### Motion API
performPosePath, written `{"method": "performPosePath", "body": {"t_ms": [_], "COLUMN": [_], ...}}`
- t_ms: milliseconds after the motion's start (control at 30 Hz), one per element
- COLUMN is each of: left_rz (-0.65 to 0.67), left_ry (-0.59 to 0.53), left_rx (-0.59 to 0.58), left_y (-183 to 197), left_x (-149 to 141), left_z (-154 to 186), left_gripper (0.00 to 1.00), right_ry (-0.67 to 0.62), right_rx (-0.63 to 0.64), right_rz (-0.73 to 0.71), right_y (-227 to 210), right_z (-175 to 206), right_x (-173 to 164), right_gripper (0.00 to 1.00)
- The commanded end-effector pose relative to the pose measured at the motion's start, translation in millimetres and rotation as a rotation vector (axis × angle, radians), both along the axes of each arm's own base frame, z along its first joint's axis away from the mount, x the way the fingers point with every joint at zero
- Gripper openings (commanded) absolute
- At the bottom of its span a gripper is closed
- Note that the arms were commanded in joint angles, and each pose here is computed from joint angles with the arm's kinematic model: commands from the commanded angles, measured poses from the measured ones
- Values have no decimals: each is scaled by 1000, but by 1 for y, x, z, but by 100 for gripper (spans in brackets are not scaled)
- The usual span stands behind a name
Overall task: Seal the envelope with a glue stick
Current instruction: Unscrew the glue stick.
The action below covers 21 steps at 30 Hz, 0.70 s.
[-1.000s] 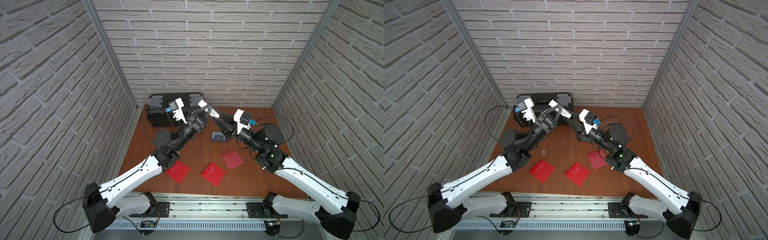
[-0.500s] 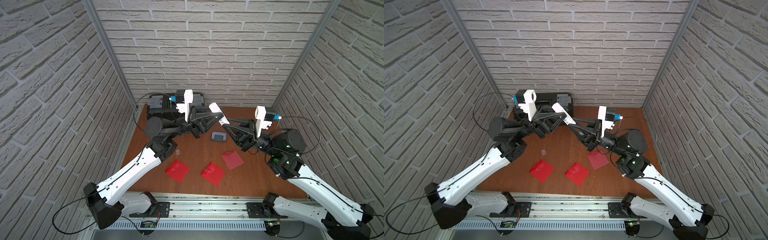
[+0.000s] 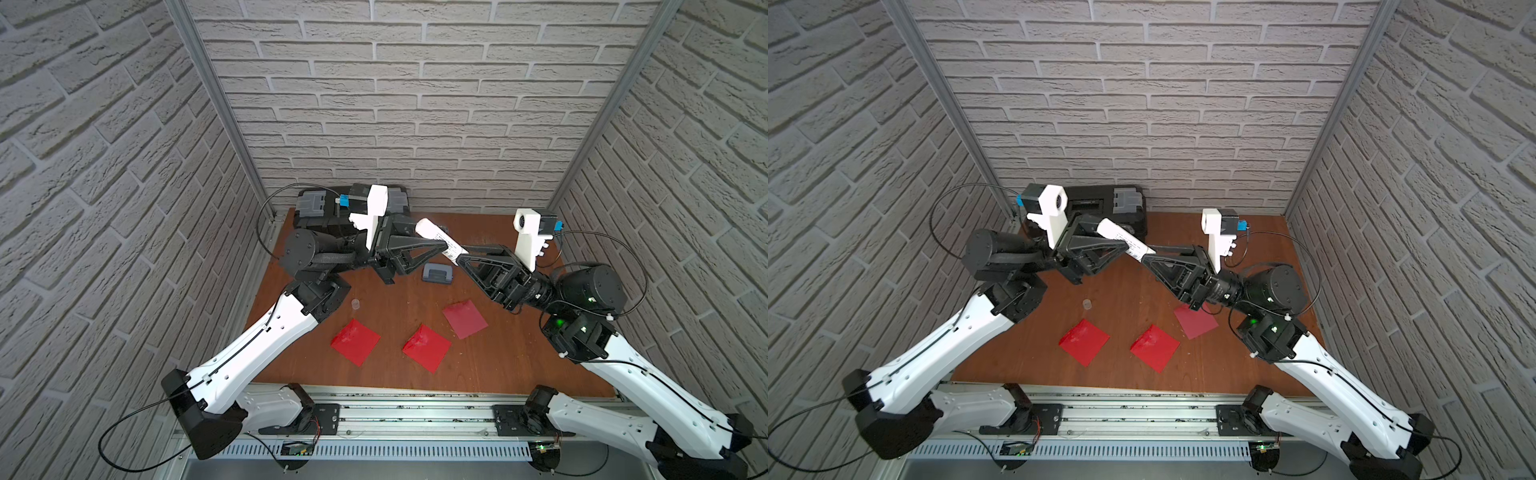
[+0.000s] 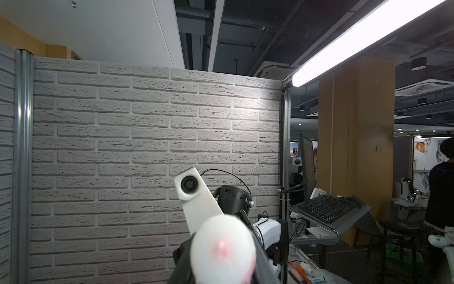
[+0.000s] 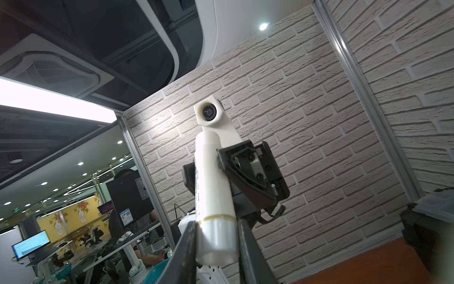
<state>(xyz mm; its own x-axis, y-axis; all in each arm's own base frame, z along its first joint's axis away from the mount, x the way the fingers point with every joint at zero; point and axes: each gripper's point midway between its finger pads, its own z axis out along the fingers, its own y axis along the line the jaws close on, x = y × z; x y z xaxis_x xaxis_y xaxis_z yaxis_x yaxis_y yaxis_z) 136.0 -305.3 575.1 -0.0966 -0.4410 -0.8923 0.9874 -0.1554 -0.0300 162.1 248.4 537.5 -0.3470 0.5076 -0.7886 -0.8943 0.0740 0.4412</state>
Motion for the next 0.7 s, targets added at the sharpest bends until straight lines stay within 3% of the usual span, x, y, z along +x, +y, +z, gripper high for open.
{"method": "performPosePath", "body": {"t_ms": [0, 133, 300, 500, 667], "left_rz": [183, 237, 240, 270, 275], "left_ry": [58, 208, 318, 384, 409], "left_rx": [-133, -203, -251, -220, -214], "left_y": [22, 31, 39, 39, 37], "left_x": [23, 44, 53, 61, 66], "left_z": [20, 15, 15, 5, 0], "left_gripper": [0, 0, 0, 0, 0], "right_ry": [-42, -173, -486, -767, -831], "right_rx": [-5, -42, -148, -259, -312], "right_rz": [-232, -401, -525, -501, -502], "right_y": [-27, -41, -33, -5, 10], "right_z": [8, 12, 15, 9, 7], "right_x": [15, 23, 23, 18, 29], "right_gripper": [27, 41, 50, 61, 60]}}
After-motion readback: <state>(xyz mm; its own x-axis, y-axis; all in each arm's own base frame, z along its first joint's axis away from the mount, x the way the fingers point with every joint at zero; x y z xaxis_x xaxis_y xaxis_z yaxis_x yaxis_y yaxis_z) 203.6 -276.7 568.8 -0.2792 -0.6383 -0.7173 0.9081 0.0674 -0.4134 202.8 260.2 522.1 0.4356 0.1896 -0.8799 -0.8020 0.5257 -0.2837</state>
